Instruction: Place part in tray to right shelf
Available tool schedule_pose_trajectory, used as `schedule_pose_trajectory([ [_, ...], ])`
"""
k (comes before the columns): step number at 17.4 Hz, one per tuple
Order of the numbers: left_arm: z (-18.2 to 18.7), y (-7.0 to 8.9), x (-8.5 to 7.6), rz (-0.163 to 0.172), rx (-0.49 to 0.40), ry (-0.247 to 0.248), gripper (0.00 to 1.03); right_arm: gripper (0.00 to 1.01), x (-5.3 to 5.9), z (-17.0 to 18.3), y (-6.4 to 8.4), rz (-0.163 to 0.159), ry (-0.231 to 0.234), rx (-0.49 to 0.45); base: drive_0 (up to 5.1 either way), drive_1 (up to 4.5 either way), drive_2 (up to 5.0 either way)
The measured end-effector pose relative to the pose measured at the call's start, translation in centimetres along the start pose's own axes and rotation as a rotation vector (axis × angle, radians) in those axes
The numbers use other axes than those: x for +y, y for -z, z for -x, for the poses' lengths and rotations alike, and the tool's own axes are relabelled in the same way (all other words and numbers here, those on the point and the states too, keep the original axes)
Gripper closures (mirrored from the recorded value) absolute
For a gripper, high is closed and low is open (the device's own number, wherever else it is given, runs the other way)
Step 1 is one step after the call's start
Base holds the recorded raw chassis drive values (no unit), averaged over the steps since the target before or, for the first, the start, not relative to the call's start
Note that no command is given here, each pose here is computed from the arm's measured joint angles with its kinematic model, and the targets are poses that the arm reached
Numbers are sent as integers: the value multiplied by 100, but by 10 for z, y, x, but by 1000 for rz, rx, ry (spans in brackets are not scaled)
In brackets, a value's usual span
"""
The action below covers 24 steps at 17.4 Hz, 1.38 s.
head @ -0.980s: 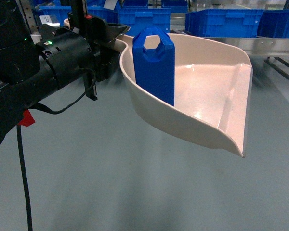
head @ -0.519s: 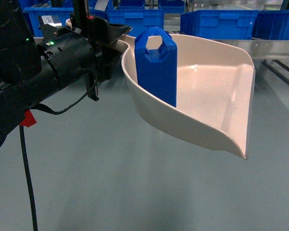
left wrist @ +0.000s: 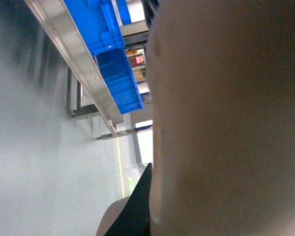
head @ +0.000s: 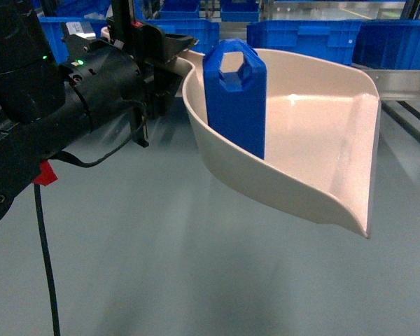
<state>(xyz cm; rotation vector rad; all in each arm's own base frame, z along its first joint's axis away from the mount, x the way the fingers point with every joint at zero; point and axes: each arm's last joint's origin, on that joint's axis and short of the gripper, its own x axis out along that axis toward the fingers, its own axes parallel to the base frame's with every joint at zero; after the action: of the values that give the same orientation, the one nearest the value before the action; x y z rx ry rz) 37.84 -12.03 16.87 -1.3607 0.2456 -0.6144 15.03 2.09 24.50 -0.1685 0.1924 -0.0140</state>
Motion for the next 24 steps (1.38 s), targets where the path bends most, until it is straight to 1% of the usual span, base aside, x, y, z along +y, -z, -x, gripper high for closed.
schedule_pose_trajectory([
  [21,1,-2,1,-1,-8,-3,88,3,0,0,0,0,-2,1,7,406,-392],
  [22,1,-2,1,1,-6,-9,88,3,0,0,0,0,-2,1,11,445,-422],
  [24,1,-2,0,-1,-7,-2,88,3,0,0,0,0,-2,0,7,424,-410],
])
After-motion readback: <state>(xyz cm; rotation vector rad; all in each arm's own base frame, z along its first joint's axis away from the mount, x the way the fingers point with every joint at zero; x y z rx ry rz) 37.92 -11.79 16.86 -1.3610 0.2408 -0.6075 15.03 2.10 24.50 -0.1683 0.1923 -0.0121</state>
